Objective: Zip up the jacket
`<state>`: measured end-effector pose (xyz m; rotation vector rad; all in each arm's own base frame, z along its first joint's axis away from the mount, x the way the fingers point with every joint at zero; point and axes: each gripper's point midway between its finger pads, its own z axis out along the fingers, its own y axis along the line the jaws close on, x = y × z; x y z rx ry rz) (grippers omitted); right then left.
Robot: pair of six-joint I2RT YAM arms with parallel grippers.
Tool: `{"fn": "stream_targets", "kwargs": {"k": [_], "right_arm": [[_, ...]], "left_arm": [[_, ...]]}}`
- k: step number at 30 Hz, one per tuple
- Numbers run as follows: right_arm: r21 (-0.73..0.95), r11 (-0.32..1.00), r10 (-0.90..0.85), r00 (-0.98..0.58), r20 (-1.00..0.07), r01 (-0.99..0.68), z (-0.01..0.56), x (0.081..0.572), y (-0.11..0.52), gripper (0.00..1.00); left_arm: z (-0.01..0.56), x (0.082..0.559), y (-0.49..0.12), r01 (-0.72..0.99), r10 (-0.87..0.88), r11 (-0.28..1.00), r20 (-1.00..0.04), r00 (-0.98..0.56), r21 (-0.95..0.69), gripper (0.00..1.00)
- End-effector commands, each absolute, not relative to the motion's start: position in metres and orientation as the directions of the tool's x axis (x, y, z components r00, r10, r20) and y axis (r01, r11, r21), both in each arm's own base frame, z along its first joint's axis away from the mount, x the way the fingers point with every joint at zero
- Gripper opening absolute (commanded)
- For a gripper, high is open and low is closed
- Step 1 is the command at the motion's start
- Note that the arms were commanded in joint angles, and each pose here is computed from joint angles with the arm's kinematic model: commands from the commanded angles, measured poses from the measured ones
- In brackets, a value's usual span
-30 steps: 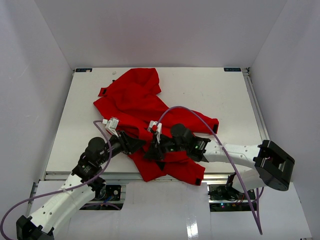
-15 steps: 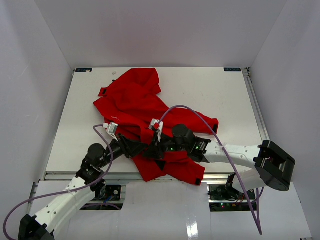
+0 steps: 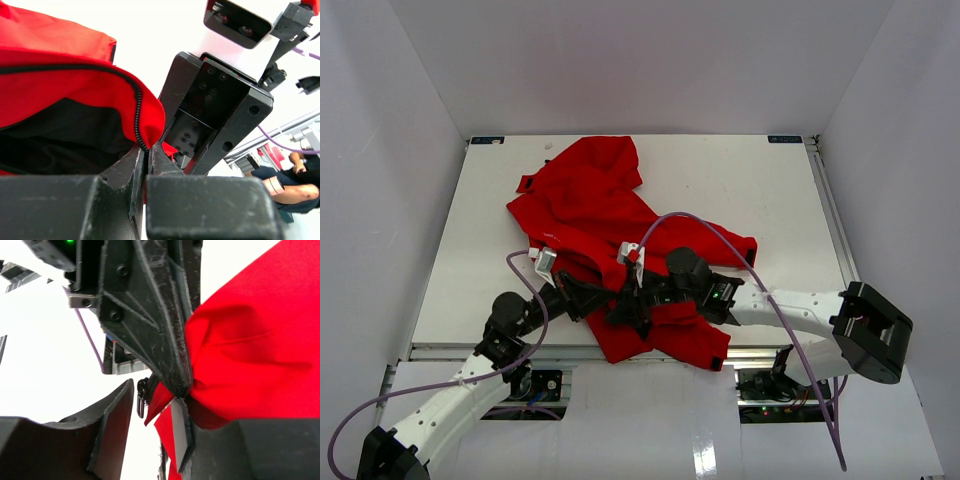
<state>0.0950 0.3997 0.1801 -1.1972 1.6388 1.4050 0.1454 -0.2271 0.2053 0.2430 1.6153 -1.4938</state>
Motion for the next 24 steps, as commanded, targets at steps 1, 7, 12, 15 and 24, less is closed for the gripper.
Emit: {"fn": "stream_targets", "kwargs": {"k": [1, 7, 12, 15, 24], "right_arm": [[0.300, -0.069, -0.148, -0.287, -0.946, -0.952, 0.212, 0.091, 0.397, 0.45], [0.305, -0.053, -0.156, -0.294, -0.943, -0.951, 0.212, 0.098, 0.390, 0.42], [0.313, -0.043, -0.153, -0.303, -0.941, -0.949, 0.212, 0.102, 0.388, 0.44], [0.316, -0.035, -0.152, -0.307, -0.939, -0.948, 0.213, 0.104, 0.388, 0.38], [0.324, -0.036, -0.170, -0.314, -0.934, -0.945, 0.209, 0.105, 0.391, 0.11]], "left_arm": [[0.221, 0.120, -0.234, 0.764, -0.342, 0.142, -0.755, -0.559, -0.630, 0.00], [0.222, 0.114, -0.235, 0.778, -0.326, 0.111, -0.762, -0.559, -0.619, 0.00], [0.220, 0.112, -0.236, 0.783, -0.312, 0.105, -0.768, -0.559, -0.613, 0.00], [0.220, 0.112, -0.236, 0.783, -0.312, 0.107, -0.768, -0.559, -0.613, 0.00], [0.223, 0.113, -0.236, 0.784, -0.314, 0.109, -0.769, -0.556, -0.611, 0.00]]}}
